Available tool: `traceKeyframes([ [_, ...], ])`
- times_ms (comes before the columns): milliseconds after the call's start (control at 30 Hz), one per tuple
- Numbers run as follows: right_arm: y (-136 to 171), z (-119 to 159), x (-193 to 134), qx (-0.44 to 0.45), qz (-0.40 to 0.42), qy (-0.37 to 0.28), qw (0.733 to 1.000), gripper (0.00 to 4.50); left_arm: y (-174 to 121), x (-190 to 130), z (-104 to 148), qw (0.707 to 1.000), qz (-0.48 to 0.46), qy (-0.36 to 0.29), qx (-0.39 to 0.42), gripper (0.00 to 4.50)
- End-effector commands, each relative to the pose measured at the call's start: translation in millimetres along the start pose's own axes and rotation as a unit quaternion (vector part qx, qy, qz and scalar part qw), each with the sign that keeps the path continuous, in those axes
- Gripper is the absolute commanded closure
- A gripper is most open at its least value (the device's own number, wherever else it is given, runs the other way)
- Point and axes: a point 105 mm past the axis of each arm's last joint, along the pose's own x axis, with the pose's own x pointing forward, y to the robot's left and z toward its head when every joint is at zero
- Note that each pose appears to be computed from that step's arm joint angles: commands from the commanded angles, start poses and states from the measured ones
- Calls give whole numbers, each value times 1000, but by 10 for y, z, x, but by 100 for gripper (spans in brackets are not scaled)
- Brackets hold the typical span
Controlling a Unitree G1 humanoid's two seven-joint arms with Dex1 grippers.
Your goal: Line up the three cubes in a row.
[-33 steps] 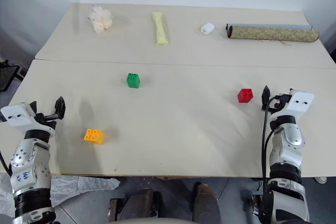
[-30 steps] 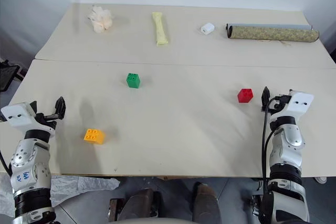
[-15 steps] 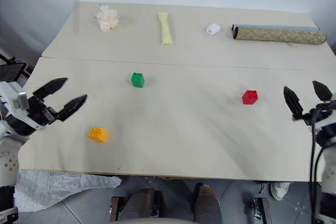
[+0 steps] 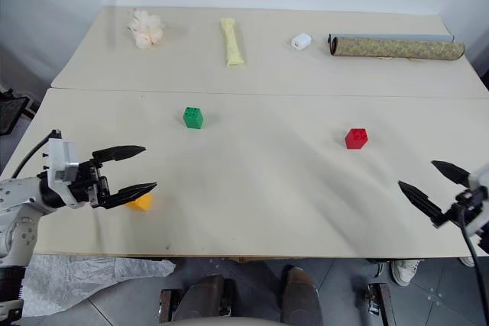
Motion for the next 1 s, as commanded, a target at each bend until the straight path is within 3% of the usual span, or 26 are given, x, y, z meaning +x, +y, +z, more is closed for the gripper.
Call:
traceKeyframes([
  [33,125,244,229,52,2,-25,998,1,-45,73,104,1000,-11,-10,26,0],
  [167,23,376,617,41,-49,1,998,1,-64,179,138,999,-14,-18,46,0],
  [400,-108,348,1076,17,-114,52,992,1,-229,405,228,995,-65,-42,60,0],
  [700,-128,60,1264,40,-136,102,985,1,-321,556,365,991,-97,-60,76,0],
  [800,-95,36,1272,48,-130,103,985,59,-327,534,379,991,-96,-58,78,0],
  [1000,-3,96,1306,56,-93,88,990,250,-292,482,369,992,-87,-48,79,0],
])
